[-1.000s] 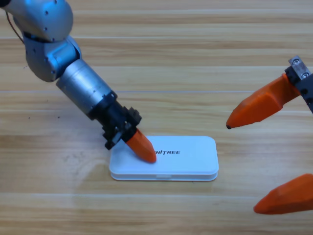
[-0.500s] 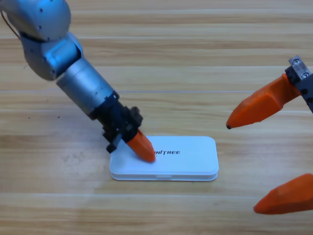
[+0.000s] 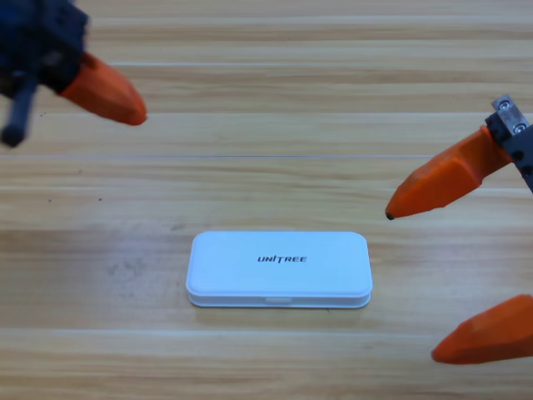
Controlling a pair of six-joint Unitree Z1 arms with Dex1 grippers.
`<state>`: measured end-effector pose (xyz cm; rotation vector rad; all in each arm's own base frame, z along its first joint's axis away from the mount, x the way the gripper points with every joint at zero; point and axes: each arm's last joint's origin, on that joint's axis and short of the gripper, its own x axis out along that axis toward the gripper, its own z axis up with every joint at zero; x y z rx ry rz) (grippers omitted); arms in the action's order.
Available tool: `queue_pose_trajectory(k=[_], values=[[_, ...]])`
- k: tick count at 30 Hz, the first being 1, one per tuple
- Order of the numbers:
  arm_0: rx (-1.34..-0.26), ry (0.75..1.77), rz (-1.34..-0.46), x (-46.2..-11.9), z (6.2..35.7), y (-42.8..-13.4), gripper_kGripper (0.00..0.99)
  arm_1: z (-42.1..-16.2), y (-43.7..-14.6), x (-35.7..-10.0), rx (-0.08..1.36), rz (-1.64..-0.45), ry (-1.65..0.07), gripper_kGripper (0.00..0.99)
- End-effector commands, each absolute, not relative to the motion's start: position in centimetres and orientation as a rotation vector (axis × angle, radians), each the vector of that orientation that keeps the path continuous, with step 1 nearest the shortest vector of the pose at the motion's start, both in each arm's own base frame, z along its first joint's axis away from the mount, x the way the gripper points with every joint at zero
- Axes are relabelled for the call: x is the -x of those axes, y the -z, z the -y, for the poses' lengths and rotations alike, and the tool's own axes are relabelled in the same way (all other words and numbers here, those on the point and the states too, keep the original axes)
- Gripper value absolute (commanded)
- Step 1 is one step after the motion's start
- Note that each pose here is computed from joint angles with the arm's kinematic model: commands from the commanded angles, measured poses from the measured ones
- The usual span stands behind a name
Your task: Clean up eraser and pencils
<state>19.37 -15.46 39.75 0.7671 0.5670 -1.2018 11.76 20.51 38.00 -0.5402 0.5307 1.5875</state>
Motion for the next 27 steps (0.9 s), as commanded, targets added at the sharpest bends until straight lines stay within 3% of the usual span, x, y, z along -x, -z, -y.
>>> queue_pose_trajectory(k=[1, 6, 7, 8, 9, 10, 27], values=[[-0.805, 1.31, -0.622, -17.5, 17.1, -38.0, 0.0, -21.1, -36.8, -12.6, 0.531, -0.583, -1.582, 0.99], [-0.823, 1.344, -0.637, -18.0, 18.2, -37.3, 0.0, -21.1, -36.7, -12.6, 0.531, -0.585, -1.582, 0.99], [-0.821, 1.343, -0.641, -18.1, 18.2, -37.2, 0.281, -21.1, -36.7, -12.6, 0.532, -0.583, -1.58, 0.99], [-0.82, 1.344, -0.647, -18.1, 18.2, -37.1, 0.683, -21.1, -36.7, -12.6, 0.532, -0.583, -1.58, 0.99], [-0.819, 1.344, -0.649, -18.1, 18.2, -37.1, 0.945, -21.1, -36.8, -12.6, 0.531, -0.581, -1.58, 0.99], [-0.816, 1.342, -0.651, -18.1, 18.2, -37.1, 0.989, -21.1, -36.8, -12.6, 0.532, -0.583, -1.58, 0.99], [-0.683, 1.352, -0.756, -18.0, 18.6, -35.8, 0.99, -21.3, -36.8, -12.8, 0.532, -0.583, -1.58, 0.99]])
